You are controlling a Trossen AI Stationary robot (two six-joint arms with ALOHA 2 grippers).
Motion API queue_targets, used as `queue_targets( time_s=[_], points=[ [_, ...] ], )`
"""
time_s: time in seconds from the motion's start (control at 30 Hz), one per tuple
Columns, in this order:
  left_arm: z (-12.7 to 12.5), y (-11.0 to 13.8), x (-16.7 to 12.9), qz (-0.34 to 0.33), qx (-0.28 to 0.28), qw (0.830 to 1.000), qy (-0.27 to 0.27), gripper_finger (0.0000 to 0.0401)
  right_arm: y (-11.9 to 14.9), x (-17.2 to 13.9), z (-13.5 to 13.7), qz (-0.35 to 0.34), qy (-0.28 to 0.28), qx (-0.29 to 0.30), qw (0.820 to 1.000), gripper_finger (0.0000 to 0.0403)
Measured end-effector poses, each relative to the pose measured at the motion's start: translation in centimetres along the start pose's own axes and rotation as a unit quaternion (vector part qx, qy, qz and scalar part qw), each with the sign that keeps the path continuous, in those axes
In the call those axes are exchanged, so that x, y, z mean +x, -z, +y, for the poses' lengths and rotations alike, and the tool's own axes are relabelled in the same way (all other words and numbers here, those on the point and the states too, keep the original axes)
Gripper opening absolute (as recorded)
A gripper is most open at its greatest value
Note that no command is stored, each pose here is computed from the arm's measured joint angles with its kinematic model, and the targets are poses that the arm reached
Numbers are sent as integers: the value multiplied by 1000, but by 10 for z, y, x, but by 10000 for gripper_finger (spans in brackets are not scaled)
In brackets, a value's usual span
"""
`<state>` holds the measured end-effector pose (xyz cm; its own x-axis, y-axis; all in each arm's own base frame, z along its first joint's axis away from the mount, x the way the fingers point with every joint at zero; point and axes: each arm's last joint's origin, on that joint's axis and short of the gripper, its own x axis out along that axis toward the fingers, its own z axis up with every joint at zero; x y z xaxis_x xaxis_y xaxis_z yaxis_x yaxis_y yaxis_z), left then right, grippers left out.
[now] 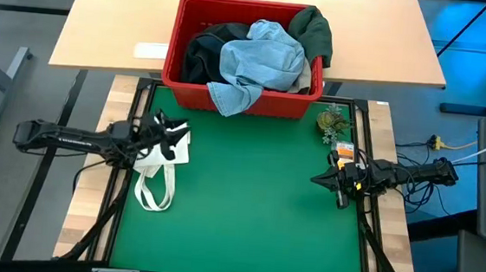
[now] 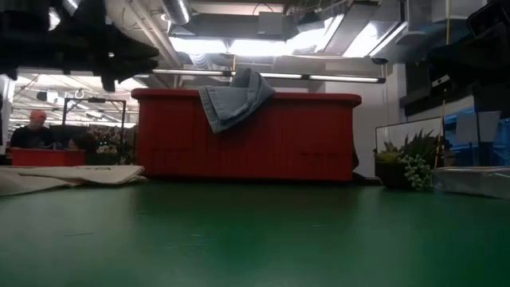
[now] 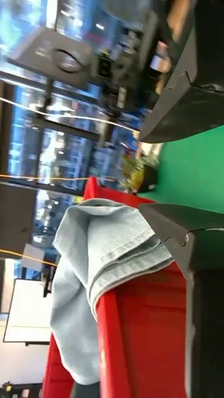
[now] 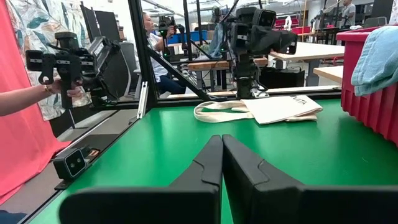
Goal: Fold Laundry from Bin
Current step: Remove the light blue jeans from the red bin
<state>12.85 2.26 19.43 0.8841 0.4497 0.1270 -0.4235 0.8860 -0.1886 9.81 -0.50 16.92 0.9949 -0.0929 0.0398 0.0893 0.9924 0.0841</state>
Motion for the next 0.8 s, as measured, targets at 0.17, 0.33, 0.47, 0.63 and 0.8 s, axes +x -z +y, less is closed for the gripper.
queue_targets(
  time_s=[0.17,0.33,0.47,0.63,0.8],
  points=[
    [-13,-15,28,33,88,996,-1,163,0,0,0,0,0,0,1000,12],
    [-27,-23,61,63,200,978,-4,163,0,0,0,0,0,0,1000,12],
    [-37,-22,86,93,278,956,3,163,0,0,0,0,0,0,1000,12],
    [-44,-13,111,126,366,922,-9,163,0,0,0,0,0,0,1000,12],
    [-42,3,123,173,451,873,-60,163,0,0,0,0,0,0,1000,12]
  ],
)
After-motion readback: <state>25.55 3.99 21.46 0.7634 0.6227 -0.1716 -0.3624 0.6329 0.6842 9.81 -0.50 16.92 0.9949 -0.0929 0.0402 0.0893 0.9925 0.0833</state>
